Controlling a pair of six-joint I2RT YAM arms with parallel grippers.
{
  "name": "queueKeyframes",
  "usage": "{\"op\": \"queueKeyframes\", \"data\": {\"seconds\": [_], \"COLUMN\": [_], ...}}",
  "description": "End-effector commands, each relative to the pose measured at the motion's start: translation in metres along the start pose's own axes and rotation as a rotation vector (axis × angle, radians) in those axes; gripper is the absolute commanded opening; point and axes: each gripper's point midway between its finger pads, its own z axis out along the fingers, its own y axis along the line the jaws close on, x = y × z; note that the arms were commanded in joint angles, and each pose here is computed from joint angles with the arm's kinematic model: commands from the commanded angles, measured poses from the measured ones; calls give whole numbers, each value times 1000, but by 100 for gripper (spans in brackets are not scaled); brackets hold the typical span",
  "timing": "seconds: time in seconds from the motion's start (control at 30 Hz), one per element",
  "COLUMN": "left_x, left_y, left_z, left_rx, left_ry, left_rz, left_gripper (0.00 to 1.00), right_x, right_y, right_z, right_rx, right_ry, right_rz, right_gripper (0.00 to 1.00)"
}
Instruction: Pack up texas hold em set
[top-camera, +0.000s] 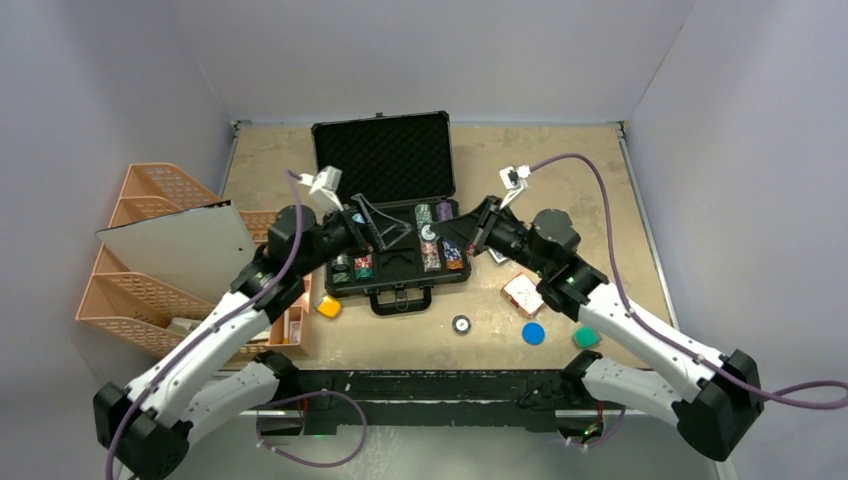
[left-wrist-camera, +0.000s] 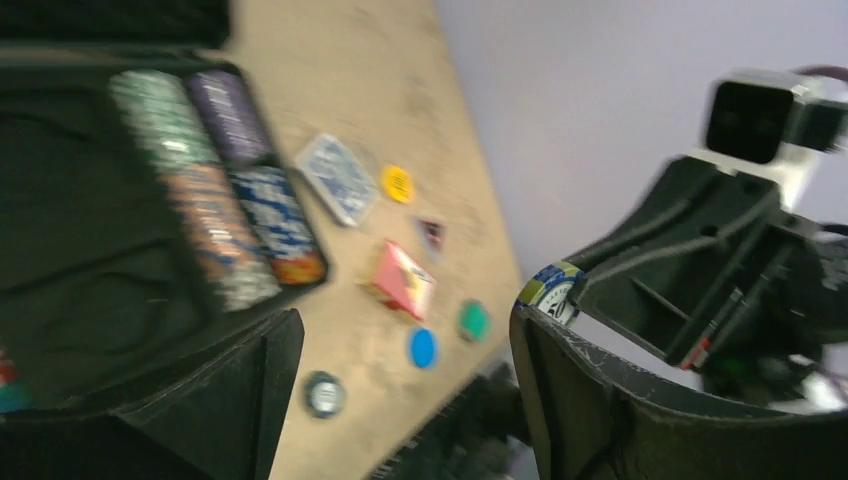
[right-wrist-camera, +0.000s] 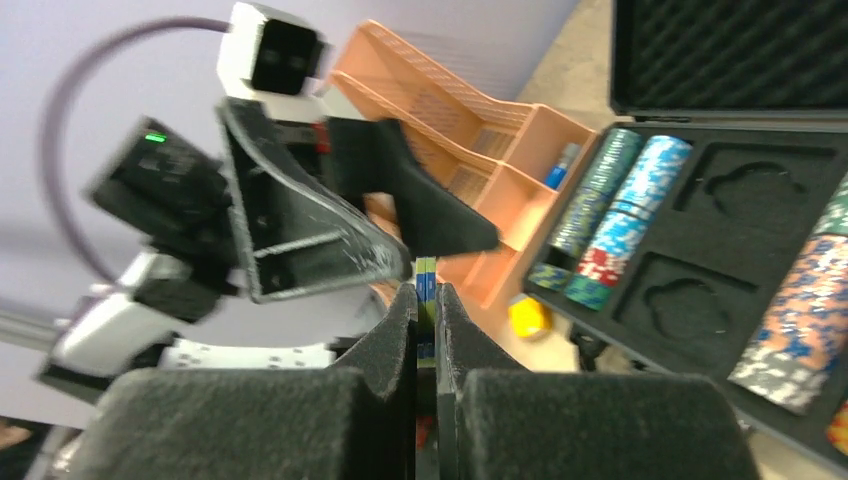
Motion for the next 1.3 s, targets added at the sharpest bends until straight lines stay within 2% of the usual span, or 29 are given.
{"op": "queueKeyframes", "data": {"seconds": [0.0, 0.07, 0.2, 0.3, 0.43, 0.63, 0.83, 1.03, 1.27], "left_x": [-50, -71, -104, -122, -137, -145, -144, -141, -140], "left_y": [76, 73, 52, 29, 7, 12, 24, 34, 38], "left_z": [-70, -97, -136, -153, -168, -182, -179, -171, -168], "left_rx": [-546, -619, -657, -617, -589, -658, -698, -726, -735], "left_ry": [-227, -323, -486, -585, -652, -695, -696, -660, -655], "left_rz": [298, 352, 442, 483, 523, 542, 554, 569, 574], "left_gripper": [79, 79, 79, 79, 79, 79, 79, 79, 79], "right_x": [7, 12, 32, 63, 108, 135, 153, 164, 176], "right_y": [-13, -19, -34, -36, -31, -41, -62, -79, -86], "right_z": [18, 32, 65, 92, 128, 175, 200, 203, 199], "right_rx": [-8, -34, -106, -196, -271, -339, -348, -391, -431], "right_ry": [79, 111, 189, 268, 371, 410, 465, 467, 500], "right_rz": [-249, -322, -411, -476, -582, -625, -702, -820, -855], "right_gripper": [0, 0, 0, 0, 0, 0, 0, 0, 0]}}
